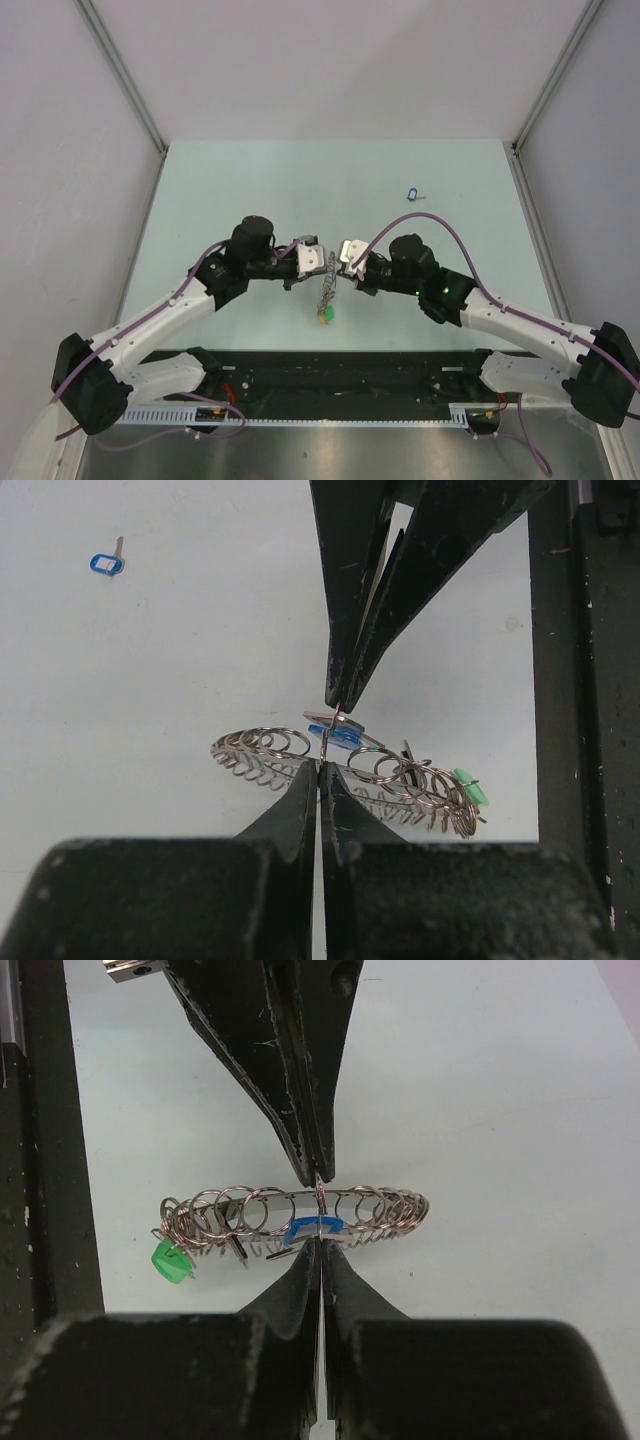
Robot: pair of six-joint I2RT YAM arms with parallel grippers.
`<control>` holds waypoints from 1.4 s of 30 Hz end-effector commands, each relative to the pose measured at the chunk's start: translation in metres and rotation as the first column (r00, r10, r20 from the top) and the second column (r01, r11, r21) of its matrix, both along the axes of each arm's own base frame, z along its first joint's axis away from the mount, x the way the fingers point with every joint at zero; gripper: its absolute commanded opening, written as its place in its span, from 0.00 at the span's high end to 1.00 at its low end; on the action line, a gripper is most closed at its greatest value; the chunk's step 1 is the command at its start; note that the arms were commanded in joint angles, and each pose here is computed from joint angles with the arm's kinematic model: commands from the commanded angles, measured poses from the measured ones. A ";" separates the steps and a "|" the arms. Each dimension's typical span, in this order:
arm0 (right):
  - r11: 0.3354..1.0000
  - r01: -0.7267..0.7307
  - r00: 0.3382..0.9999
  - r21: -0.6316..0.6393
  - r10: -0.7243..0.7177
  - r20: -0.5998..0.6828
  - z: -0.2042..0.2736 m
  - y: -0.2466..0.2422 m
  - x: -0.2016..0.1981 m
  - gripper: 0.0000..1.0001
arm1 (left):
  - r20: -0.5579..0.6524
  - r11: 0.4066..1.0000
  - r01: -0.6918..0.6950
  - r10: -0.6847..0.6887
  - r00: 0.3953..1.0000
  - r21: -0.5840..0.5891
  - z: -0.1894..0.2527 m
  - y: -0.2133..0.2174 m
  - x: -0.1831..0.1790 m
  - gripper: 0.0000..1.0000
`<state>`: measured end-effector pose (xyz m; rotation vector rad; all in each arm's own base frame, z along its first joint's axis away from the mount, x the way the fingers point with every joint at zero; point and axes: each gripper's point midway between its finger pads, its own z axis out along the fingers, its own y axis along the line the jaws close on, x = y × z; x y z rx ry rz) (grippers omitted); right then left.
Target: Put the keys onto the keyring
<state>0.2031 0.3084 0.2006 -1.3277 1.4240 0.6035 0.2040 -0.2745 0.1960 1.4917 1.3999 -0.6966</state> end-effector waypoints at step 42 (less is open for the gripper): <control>1.000 -0.006 0.998 0.022 0.005 0.064 0.021 0.003 0.002 1.00 | 0.055 0.998 0.041 -0.038 0.998 -0.051 0.028 -0.012 0.004 1.00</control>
